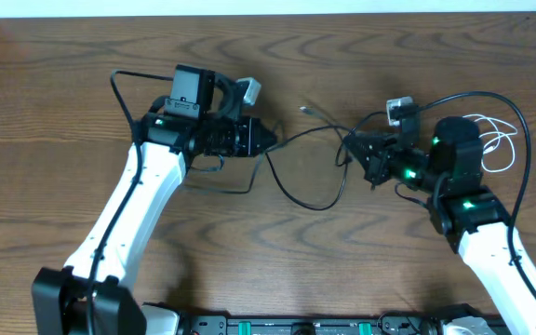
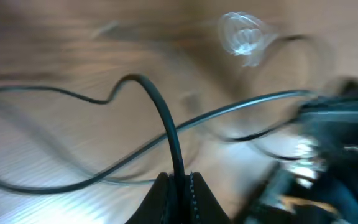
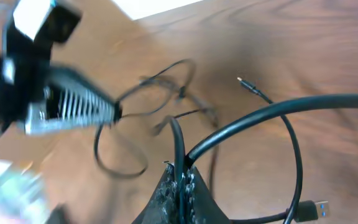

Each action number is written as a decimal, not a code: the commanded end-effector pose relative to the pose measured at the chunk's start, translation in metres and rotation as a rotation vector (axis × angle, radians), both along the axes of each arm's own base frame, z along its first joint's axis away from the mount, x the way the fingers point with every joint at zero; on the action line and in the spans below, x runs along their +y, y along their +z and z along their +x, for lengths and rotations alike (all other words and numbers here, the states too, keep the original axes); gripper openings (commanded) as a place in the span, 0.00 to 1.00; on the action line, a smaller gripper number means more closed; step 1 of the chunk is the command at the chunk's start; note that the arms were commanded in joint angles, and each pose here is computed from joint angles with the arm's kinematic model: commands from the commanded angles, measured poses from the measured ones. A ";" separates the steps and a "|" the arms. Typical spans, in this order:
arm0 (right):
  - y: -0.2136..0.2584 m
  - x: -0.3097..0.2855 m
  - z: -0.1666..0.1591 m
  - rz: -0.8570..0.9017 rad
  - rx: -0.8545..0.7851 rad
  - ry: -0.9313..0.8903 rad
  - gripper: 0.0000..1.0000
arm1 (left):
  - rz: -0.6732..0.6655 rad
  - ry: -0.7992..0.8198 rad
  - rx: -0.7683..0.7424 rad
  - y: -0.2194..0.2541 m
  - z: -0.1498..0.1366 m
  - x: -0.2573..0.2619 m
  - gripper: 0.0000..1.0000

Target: Untangle cables

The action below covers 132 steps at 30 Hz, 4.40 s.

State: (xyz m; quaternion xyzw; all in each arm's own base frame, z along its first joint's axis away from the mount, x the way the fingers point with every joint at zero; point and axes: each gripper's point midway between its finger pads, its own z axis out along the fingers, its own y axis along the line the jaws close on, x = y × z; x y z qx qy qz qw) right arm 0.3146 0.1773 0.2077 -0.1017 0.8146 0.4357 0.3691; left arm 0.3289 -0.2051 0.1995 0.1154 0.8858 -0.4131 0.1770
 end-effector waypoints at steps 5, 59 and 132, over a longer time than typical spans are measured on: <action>-0.013 0.009 -0.010 0.068 0.059 0.145 0.01 | -0.318 -0.135 0.012 0.071 -0.027 -0.029 0.07; 0.045 0.088 -0.035 0.350 0.030 0.435 0.29 | -0.337 0.199 0.413 0.064 -0.015 -0.044 0.07; 0.033 0.038 -0.001 0.341 0.070 0.288 0.01 | 0.195 0.923 0.595 -0.129 -0.025 0.104 0.54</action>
